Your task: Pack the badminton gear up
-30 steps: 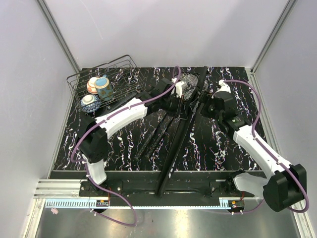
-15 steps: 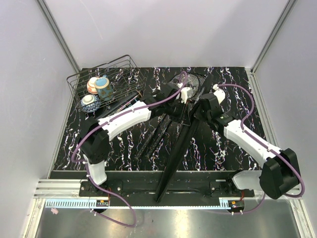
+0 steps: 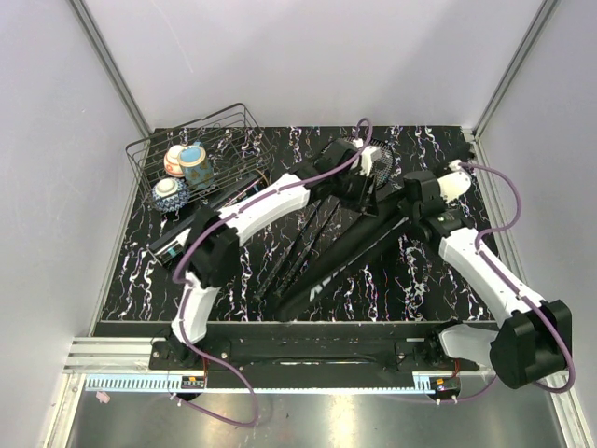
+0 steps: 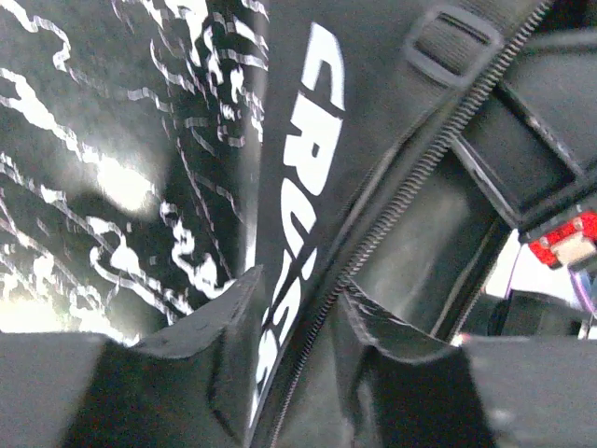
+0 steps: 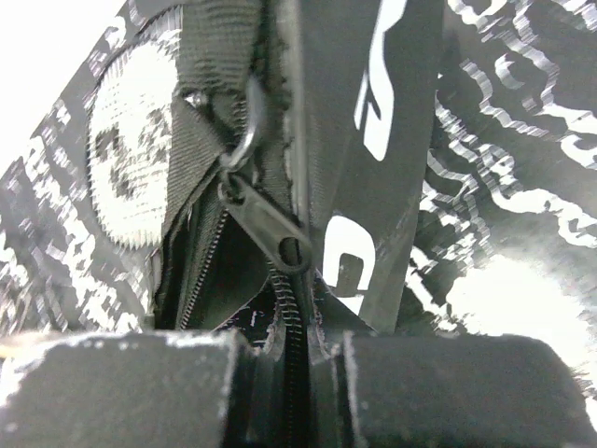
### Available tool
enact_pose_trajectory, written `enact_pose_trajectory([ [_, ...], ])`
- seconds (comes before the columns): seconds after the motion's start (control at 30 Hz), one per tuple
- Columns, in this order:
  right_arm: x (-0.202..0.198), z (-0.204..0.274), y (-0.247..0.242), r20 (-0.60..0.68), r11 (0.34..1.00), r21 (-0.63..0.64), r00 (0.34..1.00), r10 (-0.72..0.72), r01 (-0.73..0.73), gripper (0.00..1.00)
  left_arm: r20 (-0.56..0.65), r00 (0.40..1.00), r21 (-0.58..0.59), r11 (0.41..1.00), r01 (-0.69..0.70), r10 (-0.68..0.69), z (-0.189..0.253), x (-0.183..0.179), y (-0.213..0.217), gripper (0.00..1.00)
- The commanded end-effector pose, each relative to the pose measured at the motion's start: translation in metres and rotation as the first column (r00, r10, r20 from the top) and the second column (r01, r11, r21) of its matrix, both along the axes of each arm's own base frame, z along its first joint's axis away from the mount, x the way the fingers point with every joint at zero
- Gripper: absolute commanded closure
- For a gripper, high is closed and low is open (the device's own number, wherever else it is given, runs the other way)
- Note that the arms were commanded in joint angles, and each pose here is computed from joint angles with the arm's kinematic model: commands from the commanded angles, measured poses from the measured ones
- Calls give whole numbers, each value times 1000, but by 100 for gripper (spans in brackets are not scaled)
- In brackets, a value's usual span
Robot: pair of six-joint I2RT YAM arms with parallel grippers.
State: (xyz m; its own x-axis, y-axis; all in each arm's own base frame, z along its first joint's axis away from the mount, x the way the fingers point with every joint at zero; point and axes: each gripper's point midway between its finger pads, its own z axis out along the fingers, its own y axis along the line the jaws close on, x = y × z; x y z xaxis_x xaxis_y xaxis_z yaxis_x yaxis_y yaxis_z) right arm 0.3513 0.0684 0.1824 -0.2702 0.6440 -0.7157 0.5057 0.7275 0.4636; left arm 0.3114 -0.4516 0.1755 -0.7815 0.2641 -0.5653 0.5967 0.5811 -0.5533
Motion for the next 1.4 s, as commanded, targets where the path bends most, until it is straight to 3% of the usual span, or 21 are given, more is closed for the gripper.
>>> enact_pose_trajectory([
  [0.0, 20, 22, -40, 24, 982, -140, 992, -122, 124, 100, 54, 996, -67, 996, -62, 66, 23, 42, -27, 55],
  [0.07, 26, 18, -46, -32, 972, -229, 998, -55, 46, 100, 58, 996, -55, 996, -68, 71, 19, 50, -28, 41],
  [0.23, 34, 3, -48, -52, 943, -292, 987, 151, -160, 100, 159, 985, 31, 997, -77, 71, 35, 56, 6, 25],
  [0.3, 37, 4, -52, -49, 930, -312, 981, 188, -194, 100, 191, 980, 84, 993, -77, 60, 42, 46, 31, 8],
  [0.37, 41, -3, -49, -94, 903, -336, 963, 252, -269, 100, 236, 968, 86, 991, -104, 81, 65, 40, 54, 7],
  [0.4, 42, -7, -52, -122, 897, -339, 959, 257, -283, 100, 218, 972, 128, 985, -113, 83, 50, 33, 65, 7],
  [0.47, 50, -14, -50, -169, 878, -352, 945, 281, -324, 100, 253, 960, 117, 982, -151, 117, 64, 29, 84, 9],
  [0.57, 58, -17, -56, -245, 866, -374, 936, 255, -333, 100, 251, 956, 146, 970, -195, 154, 51, 22, 106, 24],
  [0.7, 66, -13, -62, -287, 853, -399, 929, 233, -337, 100, 218, 952, 229, 937, -264, 215, 17, 26, 131, 31],
  [0.9, 77, -3, -55, -224, 860, -386, 938, 264, -334, 100, 246, 938, 443, 833, -332, 243, -34, 47, 163, 35],
  [0.97, 79, -4, -43, -163, 850, -377, 929, 331, -369, 100, 217, 947, 474, 823, -313, 236, -49, 51, 165, 44],
  [1.1, 77, -1, -41, -118, 854, -376, 933, 340, -359, 100, 225, 944, 529, 783, -326, 241, -63, 65, 174, 51],
  [1.37, 87, -29, -36, -144, 855, -353, 925, 352, -380, 100, 185, 948, 596, 738, -317, 257, -103, 74, 174, 52],
])
